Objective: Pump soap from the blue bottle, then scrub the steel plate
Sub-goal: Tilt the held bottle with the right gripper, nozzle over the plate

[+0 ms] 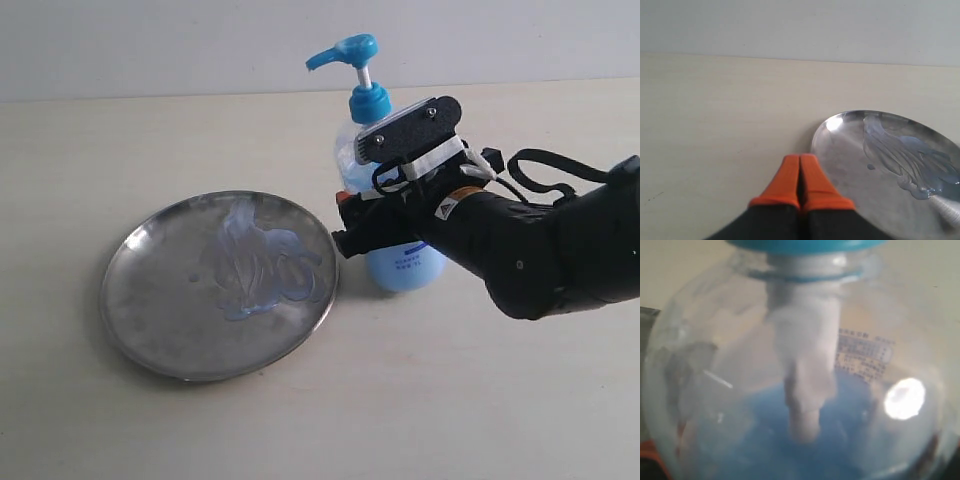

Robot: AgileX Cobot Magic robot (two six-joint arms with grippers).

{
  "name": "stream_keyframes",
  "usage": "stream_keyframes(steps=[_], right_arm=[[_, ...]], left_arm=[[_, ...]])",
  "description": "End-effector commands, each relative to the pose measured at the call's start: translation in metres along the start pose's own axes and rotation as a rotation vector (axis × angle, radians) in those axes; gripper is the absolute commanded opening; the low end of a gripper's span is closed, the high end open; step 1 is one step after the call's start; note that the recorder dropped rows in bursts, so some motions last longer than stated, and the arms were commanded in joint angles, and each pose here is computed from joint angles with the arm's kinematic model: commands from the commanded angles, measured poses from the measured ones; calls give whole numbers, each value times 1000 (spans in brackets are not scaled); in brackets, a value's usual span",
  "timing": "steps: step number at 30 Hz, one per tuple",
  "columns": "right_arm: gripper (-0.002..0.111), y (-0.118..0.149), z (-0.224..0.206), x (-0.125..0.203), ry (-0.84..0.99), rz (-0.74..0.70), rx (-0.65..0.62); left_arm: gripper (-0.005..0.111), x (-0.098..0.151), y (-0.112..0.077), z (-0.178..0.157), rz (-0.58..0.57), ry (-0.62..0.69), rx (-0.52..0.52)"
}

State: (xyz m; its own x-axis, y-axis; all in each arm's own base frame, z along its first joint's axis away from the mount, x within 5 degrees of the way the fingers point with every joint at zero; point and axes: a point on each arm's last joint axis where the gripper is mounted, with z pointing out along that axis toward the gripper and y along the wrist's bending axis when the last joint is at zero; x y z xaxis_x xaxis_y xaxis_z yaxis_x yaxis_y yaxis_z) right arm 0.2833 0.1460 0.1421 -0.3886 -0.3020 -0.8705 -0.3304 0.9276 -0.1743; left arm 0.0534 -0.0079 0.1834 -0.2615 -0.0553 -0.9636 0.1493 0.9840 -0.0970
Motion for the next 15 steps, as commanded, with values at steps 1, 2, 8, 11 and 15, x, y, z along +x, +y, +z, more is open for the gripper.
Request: stream_keyframes(steps=[1,2,8,11,15], right_arm=[[0,17,-13,-10,-46,-17,-43],[0,21,-14,-10,-47,-22,-55],[0,23,-15,-8,-33,3,-42],[0,23,-15,-9,-37,3,-40],[0,23,-15,-9,-36,5,-39]], left_arm=[[0,0,0,0,-5,-7,0],[0,0,0,0,-5,-7,0],[0,0,0,0,-5,-7,0],[0,0,0,0,-5,-7,0],[0,0,0,0,-5,-7,0]])
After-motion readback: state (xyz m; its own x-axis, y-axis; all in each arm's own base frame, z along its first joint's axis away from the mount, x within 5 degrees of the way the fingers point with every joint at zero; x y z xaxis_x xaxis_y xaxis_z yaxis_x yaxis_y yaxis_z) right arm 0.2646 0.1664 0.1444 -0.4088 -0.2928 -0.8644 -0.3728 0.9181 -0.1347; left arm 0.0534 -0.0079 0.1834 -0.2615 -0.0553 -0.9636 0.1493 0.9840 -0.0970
